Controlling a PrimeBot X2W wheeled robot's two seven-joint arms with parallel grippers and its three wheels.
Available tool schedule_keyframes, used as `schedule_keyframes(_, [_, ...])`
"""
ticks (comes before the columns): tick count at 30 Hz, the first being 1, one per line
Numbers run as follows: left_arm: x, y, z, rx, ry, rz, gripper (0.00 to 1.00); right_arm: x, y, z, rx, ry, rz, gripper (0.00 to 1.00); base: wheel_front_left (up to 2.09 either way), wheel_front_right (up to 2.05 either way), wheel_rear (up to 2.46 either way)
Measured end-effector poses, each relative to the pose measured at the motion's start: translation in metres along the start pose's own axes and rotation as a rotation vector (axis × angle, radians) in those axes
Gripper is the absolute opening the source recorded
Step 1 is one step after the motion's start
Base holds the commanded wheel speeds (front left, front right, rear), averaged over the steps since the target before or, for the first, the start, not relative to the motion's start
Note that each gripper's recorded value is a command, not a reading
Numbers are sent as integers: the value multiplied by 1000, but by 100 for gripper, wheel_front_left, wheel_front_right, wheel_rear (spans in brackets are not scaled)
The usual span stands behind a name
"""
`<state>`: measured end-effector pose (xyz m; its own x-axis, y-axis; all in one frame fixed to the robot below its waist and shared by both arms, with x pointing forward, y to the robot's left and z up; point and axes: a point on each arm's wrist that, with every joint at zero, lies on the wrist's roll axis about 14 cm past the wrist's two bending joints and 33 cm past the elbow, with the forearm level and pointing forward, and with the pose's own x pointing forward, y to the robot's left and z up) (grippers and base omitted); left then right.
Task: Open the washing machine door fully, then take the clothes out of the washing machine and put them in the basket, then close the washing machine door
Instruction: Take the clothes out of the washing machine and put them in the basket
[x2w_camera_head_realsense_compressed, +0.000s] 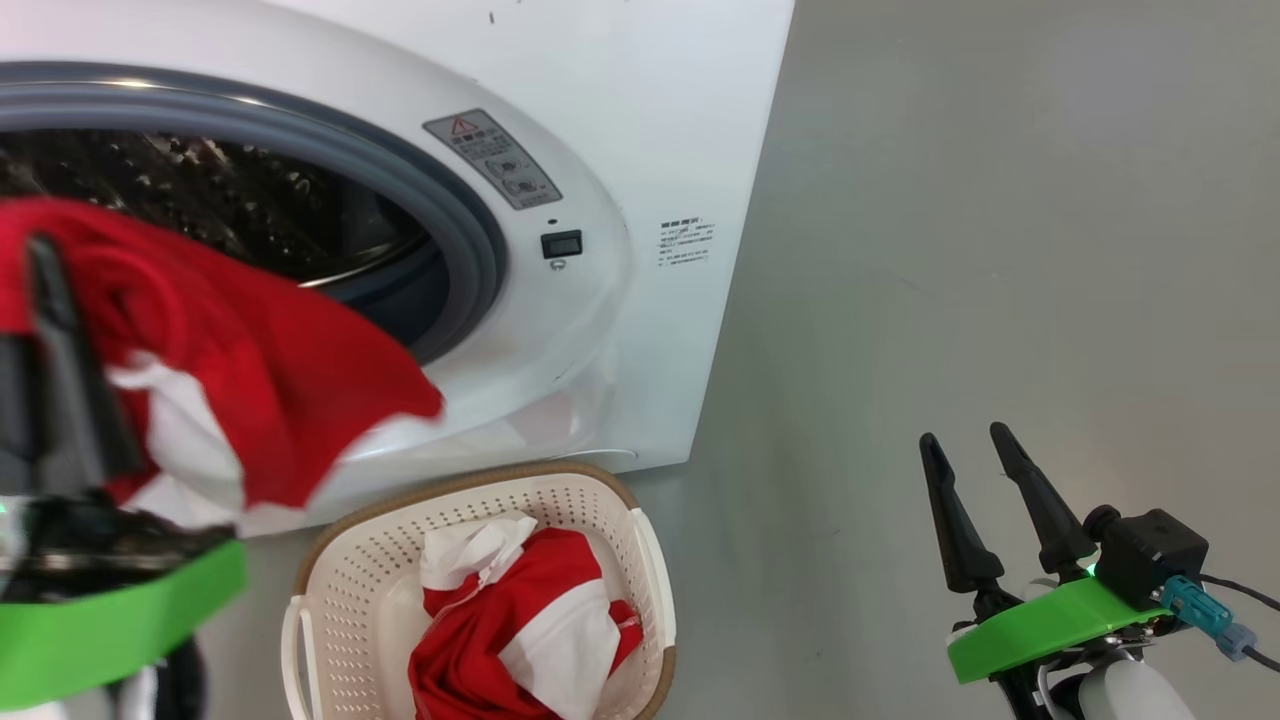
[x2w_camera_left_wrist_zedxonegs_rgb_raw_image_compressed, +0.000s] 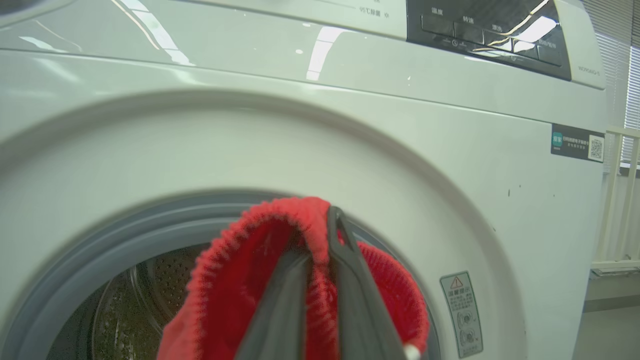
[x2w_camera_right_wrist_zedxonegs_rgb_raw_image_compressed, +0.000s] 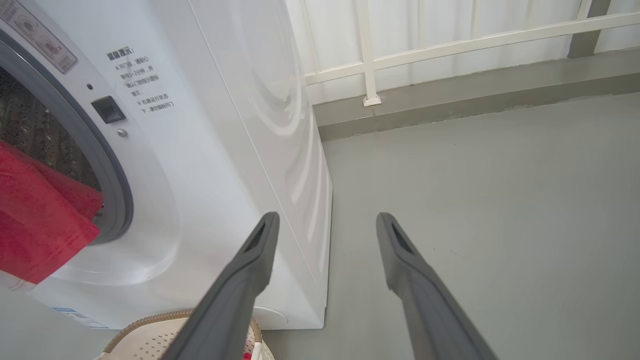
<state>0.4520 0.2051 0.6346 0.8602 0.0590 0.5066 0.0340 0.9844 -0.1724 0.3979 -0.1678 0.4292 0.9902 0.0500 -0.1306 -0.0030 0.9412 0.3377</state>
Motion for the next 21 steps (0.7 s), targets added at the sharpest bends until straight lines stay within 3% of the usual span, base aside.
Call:
schedule_keyframes(5, [-25, -2, -52, -35, 177, 11, 6, 0, -2, -1, 0, 3, -5, 100, 0, 0, 0])
schedule_keyframes(11, [-54, -4, -109, -65, 371, 25, 3, -1, -5, -2, 0, 6, -16, 100, 0, 0, 0])
schedule_keyframes(21, [-138, -10, -206, -94, 760, 26, 0, 2, -13, -10, 1, 28, -38, 100, 0, 0, 0])
